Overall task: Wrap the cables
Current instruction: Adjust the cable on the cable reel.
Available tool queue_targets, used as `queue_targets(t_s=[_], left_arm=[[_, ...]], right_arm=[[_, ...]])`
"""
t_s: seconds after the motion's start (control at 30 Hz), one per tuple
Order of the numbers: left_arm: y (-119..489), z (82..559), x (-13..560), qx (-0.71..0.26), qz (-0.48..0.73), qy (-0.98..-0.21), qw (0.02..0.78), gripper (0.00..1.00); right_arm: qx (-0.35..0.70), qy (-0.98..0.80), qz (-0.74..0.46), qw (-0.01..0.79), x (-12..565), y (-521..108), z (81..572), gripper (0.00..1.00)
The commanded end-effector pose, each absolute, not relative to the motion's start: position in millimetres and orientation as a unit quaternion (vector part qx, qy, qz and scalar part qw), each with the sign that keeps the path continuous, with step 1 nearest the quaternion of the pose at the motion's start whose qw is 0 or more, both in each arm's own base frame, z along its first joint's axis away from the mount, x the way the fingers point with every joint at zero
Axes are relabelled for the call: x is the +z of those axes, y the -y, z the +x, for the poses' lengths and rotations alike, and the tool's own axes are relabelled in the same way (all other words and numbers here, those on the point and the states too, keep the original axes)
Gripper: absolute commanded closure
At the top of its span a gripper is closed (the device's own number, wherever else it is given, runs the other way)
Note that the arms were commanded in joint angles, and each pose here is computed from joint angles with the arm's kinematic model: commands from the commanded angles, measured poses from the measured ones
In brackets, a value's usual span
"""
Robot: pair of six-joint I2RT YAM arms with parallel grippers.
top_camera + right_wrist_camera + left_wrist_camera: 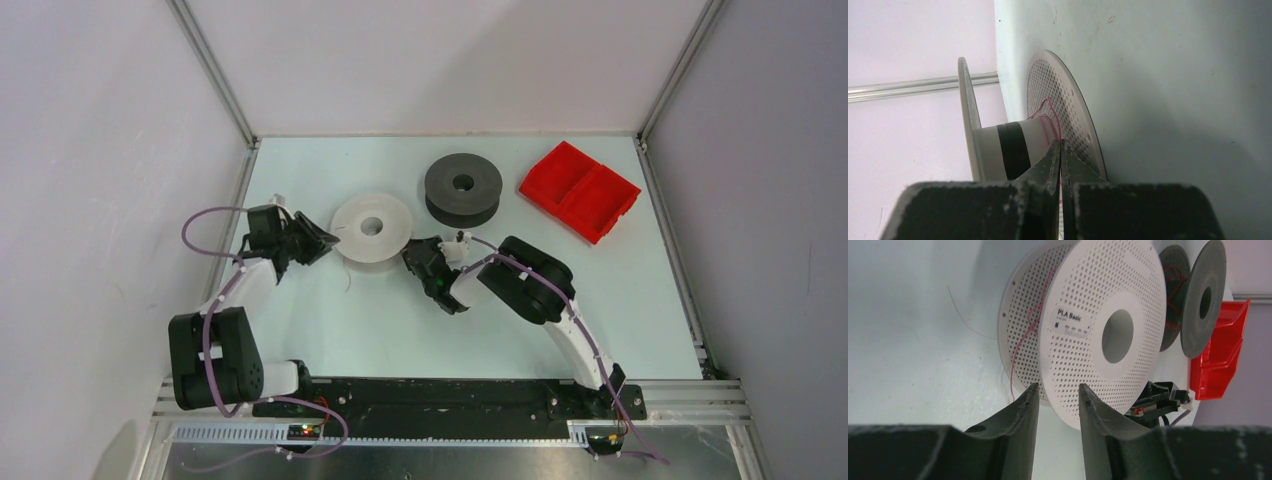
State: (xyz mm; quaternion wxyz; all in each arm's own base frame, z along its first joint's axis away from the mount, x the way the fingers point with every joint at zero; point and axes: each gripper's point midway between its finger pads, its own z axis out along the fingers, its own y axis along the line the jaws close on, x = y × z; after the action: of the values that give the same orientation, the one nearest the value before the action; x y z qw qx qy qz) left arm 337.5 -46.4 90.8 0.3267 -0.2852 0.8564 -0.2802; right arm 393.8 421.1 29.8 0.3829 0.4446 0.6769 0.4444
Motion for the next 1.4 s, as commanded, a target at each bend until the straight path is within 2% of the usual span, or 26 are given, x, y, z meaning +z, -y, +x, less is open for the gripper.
queue_targets(t_s=[0.0, 0.17, 0.53, 0.93, 1.37], left_arm=[[26, 362, 135, -0.251, -0.271, -0.840, 0.398, 0.61], [18, 371, 128, -0.235, -0.276, -0.846, 0.391, 0.61], [23, 372, 106, -0.248, -0.283, -0.856, 0.354, 0.62], [38, 369, 89, -0.285, -0.295, -0.853, 0.323, 0.69], [43, 368, 87, -0.293, -0.296, -0.852, 0.318, 0.69]], right_arm=[[0.455, -0.654, 0.453, 0.399, 41, -410, 403, 1.00], [0.497, -0.635, 0.432, 0.404, 53, -416, 411, 1.00], [0.505, -0.636, 0.416, 0.410, 57, -420, 415, 1.00], [0.477, -0.657, 0.425, 0.400, 32, -431, 405, 1.00], [0.414, -0.708, 0.402, 0.406, 17, -433, 392, 1.00]])
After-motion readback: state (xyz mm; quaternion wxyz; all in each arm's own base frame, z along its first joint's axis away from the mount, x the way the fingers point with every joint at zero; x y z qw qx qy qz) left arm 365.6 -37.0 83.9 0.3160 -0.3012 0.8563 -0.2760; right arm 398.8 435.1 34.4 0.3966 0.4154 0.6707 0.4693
